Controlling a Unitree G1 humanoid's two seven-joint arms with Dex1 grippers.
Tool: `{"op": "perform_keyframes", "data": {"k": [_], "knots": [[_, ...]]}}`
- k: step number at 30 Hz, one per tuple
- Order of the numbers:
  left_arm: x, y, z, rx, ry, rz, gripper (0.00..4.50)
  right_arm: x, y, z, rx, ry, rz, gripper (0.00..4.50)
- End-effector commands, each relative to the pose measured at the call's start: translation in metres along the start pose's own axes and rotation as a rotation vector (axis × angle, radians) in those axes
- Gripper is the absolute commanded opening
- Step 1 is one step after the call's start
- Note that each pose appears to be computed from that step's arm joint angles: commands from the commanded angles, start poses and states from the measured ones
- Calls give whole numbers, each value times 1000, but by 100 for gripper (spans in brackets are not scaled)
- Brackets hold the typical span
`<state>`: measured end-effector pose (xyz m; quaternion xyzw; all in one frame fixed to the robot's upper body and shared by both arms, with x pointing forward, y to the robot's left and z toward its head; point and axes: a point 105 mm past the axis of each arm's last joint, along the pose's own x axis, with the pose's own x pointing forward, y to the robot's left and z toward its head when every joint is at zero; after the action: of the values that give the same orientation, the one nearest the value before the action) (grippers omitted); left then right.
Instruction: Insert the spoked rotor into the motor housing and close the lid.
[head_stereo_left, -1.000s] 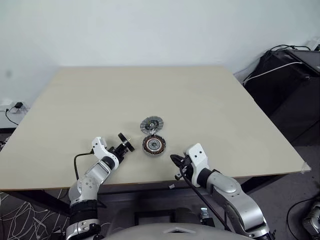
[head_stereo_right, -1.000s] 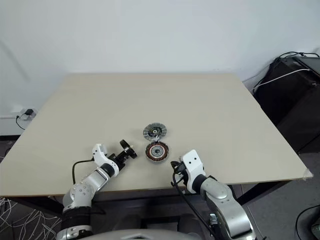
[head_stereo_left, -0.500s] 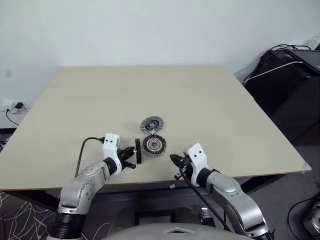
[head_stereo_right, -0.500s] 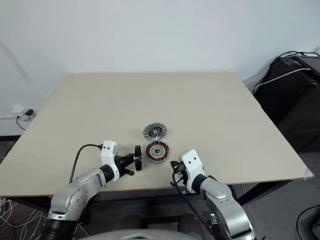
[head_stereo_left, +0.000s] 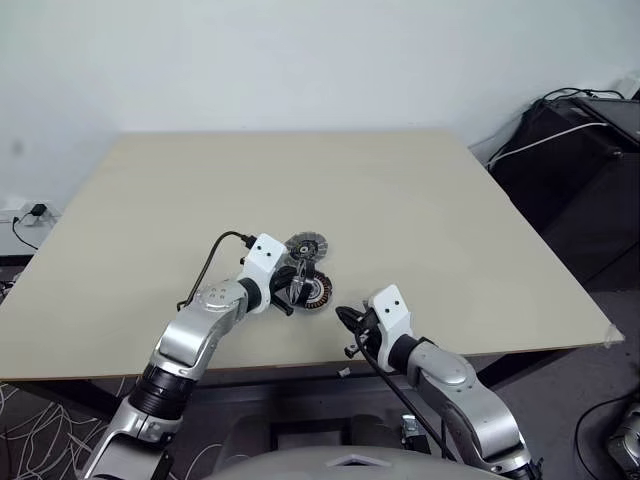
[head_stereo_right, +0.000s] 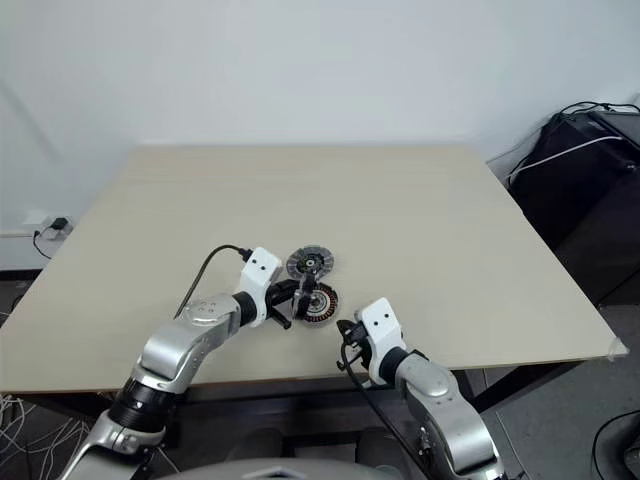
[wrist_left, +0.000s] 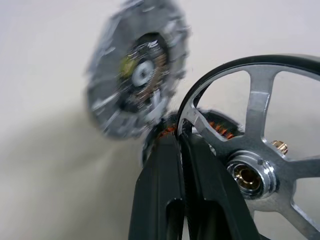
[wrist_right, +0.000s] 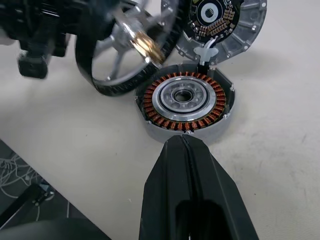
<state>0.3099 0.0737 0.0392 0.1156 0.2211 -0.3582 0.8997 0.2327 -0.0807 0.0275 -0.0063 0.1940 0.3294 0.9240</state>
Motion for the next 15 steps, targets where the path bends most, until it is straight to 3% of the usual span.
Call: {"op": "perform_keyframes", "data": {"k": [1, 15], "knots": [[4, 3, 15, 154, 1, -10, 4, 0, 0, 13, -18, -56, -2, 0], [15, 7, 21, 415, 65, 63, 4, 0, -2, 15, -14, -66, -14, 0]]}}
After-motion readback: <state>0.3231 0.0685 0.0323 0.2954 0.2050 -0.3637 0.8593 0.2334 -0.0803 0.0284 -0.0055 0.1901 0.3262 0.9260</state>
